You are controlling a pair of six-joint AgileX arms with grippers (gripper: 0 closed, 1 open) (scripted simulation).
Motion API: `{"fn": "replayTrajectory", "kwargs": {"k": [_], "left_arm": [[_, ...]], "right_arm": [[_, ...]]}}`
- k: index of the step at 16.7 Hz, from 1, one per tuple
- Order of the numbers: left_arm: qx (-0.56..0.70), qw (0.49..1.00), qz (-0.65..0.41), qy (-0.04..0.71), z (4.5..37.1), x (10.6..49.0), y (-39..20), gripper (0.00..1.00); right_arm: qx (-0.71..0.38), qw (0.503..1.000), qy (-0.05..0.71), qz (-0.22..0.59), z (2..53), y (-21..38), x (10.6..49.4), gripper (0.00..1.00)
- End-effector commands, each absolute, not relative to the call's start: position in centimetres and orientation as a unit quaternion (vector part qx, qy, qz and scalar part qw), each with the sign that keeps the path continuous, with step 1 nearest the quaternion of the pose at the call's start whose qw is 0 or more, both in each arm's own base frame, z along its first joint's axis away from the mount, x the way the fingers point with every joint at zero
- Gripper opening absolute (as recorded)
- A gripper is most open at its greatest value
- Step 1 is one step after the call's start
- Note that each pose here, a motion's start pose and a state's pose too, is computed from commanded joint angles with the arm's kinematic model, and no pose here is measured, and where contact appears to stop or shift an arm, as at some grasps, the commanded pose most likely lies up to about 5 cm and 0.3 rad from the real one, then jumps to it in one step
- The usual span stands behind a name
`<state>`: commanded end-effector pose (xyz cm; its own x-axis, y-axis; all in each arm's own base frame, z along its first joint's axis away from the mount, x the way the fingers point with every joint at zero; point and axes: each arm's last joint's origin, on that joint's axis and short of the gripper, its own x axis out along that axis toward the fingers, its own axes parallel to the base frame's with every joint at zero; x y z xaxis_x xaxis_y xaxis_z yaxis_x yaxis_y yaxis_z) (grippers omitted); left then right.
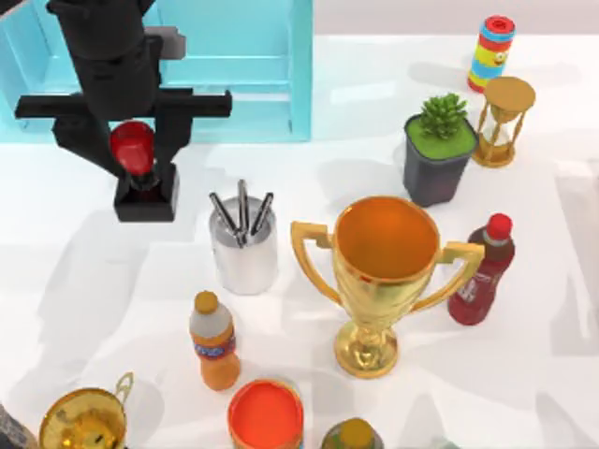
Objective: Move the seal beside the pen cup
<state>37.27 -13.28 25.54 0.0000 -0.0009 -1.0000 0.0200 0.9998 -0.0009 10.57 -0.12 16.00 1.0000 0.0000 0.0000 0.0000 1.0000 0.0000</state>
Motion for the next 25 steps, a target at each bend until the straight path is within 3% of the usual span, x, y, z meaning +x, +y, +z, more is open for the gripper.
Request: {"fn": "replayTrajectory", "kwargs": {"k": [10,23,25], "left_arm": [[0.007,0.707,-0.007,0.707,24.0,37.3,-13.3,0.0],[0.007,0.707,-0.007,0.707,24.0,37.3,-13.3,0.98],[0.007,0.707,-0.007,0.707,24.0,37.3,-13.3,1.0]], "right_arm": [[0.0,1.0,0.0,0.0,16.0,-0.1,10.6,1.0],[0.0,1.0,0.0,0.0,16.0,-0.1,10.6,1.0],[0.0,1.0,0.0,0.0,16.0,-0.1,10.6,1.0]]}}
